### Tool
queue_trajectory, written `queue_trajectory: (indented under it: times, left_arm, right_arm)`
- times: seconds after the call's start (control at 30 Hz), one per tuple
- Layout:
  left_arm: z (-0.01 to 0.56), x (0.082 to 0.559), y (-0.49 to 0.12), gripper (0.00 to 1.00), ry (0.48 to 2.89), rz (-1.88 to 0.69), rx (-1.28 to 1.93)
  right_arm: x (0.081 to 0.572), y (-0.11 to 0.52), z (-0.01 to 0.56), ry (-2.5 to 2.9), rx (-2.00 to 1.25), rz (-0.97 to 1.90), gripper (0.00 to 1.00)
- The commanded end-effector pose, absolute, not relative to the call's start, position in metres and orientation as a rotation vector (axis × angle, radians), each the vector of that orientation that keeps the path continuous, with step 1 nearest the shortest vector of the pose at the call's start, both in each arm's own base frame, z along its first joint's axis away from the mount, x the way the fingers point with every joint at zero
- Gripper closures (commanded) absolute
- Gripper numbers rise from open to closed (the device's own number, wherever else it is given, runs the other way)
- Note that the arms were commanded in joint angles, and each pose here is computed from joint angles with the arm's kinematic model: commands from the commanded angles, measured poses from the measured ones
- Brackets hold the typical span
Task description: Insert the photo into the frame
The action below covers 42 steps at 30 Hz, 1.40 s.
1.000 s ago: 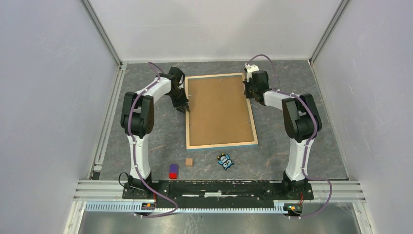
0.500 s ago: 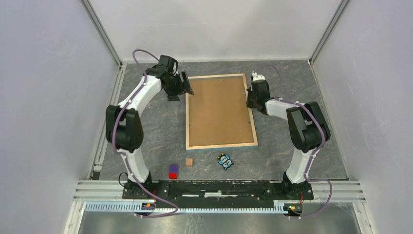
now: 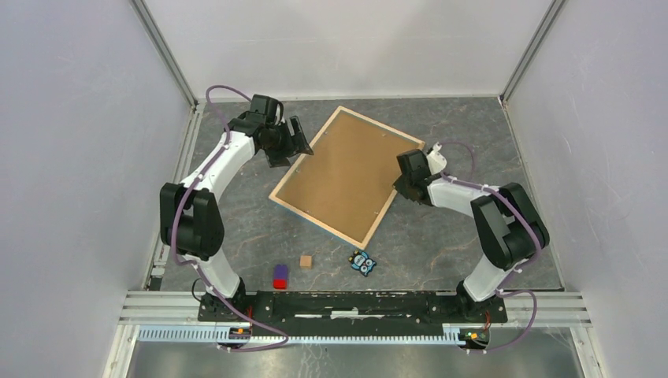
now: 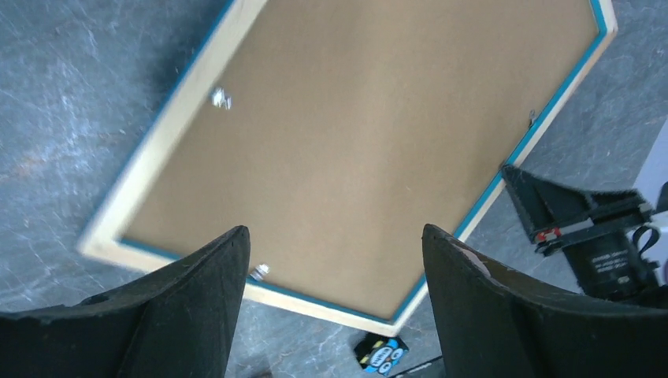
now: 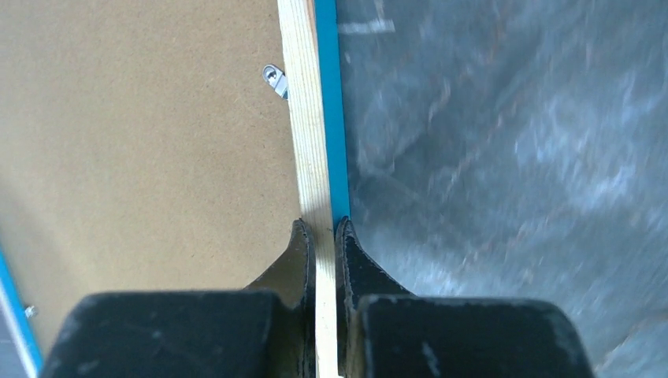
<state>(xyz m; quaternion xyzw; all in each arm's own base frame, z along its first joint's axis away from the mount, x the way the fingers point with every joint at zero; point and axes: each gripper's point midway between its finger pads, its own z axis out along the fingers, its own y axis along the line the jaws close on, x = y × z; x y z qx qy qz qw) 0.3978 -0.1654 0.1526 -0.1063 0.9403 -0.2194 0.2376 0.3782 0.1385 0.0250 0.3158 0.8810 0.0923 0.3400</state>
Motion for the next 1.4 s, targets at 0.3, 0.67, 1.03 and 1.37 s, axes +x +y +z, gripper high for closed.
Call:
queue_trajectory:
  times: [0.3,0.67,1.03,1.37]
  left_arm:
    - [0.099,0.302,-0.159,0.14,2.602,-0.691,-0.88]
    - [0.022,0.289,-0.164,0.31,2.812,-0.434,-0.928]
    - [0.001,0.3,-0.088,0.95,2.978,0.189,-0.384]
    - [0.005,0.334,-0.071,0.98,2.975,0.138,-0.401]
  right_arm:
    - [0.332,0.188,0.072,2.093,0.784,0.435,0.25]
    - [0.408,0.131,0.183,1.897,0.116,0.047,0.04]
    - [0.49,0.118,0.129,2.097,-0.199,0.032,0.02]
    - [0.477,0.109,0.067,2.375,-0.033,-0.043,0.09]
